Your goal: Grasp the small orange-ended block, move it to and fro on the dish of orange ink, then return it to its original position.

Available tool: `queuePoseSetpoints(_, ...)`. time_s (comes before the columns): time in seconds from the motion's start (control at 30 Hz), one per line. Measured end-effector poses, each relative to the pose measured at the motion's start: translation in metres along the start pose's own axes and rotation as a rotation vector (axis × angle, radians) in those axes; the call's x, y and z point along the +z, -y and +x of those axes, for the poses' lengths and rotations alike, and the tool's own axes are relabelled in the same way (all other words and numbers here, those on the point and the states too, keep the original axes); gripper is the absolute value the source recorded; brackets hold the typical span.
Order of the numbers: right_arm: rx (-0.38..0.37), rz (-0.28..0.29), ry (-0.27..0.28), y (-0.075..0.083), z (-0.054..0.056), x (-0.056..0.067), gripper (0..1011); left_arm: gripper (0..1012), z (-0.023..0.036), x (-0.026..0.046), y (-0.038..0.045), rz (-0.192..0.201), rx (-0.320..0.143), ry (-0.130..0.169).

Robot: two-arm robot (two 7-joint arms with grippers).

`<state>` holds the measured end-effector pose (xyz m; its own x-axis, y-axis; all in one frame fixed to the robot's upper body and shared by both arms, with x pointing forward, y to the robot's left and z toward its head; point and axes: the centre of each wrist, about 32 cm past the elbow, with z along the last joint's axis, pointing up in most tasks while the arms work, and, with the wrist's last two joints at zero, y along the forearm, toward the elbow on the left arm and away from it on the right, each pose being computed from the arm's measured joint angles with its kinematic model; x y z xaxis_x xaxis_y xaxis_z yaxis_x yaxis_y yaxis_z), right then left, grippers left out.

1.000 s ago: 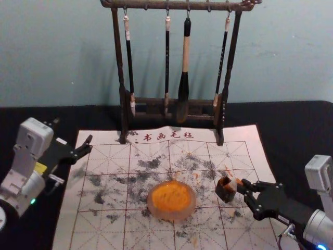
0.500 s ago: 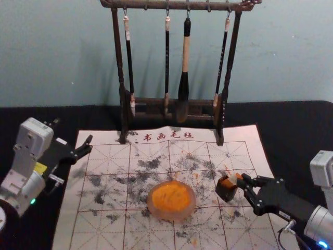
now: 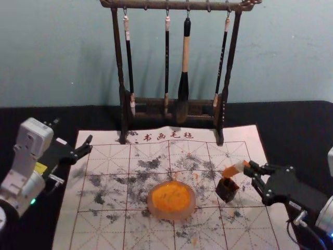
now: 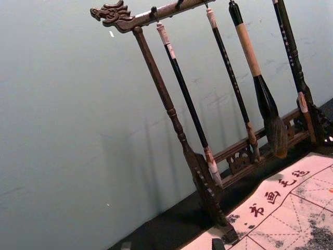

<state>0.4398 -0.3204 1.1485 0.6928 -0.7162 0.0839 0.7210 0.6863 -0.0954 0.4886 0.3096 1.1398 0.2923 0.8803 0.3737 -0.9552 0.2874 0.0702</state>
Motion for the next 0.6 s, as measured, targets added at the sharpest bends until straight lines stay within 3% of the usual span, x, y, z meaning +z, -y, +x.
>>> queuePoseSetpoints(0.27,0.022,0.017,0.012,-0.004,0.003,0.008,80,1001,0.0000,0.0000,0.0000,0.000,0.000,0.000)
queuePoseSetpoints(0.6,0.106,-0.016,0.038,-0.028,0.004,0.009,80,1001,0.0000,0.0000,0.0000,0.000,0.000,0.000)
